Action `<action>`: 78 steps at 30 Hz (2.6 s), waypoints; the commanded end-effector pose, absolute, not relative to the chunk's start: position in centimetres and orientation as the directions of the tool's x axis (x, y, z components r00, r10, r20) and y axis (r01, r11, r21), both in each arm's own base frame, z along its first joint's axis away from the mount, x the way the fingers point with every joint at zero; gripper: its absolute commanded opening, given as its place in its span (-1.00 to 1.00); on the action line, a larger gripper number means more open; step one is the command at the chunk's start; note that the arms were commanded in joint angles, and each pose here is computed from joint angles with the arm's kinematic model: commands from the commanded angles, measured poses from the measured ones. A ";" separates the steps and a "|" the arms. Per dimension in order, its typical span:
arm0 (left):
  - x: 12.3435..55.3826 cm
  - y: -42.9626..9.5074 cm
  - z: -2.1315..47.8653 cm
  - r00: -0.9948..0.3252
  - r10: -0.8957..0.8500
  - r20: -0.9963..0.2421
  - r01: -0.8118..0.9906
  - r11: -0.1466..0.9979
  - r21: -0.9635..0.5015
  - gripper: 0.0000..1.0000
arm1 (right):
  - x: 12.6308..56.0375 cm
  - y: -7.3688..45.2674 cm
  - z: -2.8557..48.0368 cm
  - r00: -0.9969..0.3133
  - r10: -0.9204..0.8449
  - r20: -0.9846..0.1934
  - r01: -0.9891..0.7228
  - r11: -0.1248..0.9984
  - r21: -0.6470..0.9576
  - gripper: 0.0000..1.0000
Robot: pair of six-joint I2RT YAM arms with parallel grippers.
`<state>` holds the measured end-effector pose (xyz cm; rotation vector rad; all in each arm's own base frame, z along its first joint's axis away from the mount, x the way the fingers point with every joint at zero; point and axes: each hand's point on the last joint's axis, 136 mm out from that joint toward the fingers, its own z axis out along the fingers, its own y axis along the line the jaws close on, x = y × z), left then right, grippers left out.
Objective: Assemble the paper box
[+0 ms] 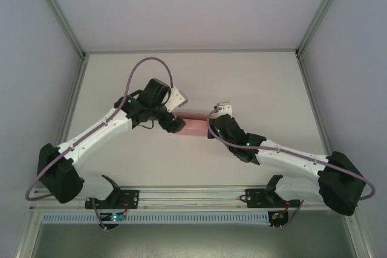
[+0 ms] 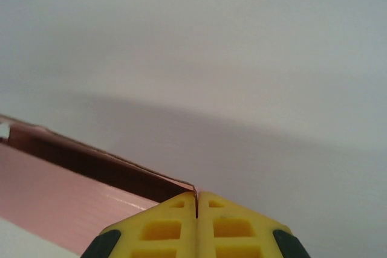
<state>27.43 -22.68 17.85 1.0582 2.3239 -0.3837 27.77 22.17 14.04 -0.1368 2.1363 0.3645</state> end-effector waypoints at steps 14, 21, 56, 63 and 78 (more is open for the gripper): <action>29.5 -21.3 17.1 -0.571 0.595 -0.566 0.687 0.723 0.067 0.65 | 27.1 23.5 11.6 -0.608 -0.019 -0.794 -0.282 0.940 0.194 -1.00; 27.8 -21.4 15.7 -0.594 0.599 -0.537 0.712 0.702 -0.005 0.67 | 26.8 23.7 10.7 -0.632 -0.026 -0.775 -0.286 0.937 0.202 -1.00; 29.1 -22.9 10.6 -0.733 0.516 -0.443 0.613 0.783 -0.102 0.18 | 27.2 25.2 11.1 -0.674 0.229 -0.702 -0.139 0.895 0.425 -1.00; 28.9 -23.1 10.7 -0.738 0.507 -0.444 0.609 0.784 -0.118 0.20 | 26.0 25.4 9.4 -0.620 0.177 -0.764 -0.208 0.902 0.377 -1.00; 29.4 -23.2 11.3 -0.745 0.496 -0.447 0.597 0.794 -0.114 0.36 | 24.7 24.5 8.6 -0.532 -0.012 -0.846 -0.405 0.882 0.242 -1.00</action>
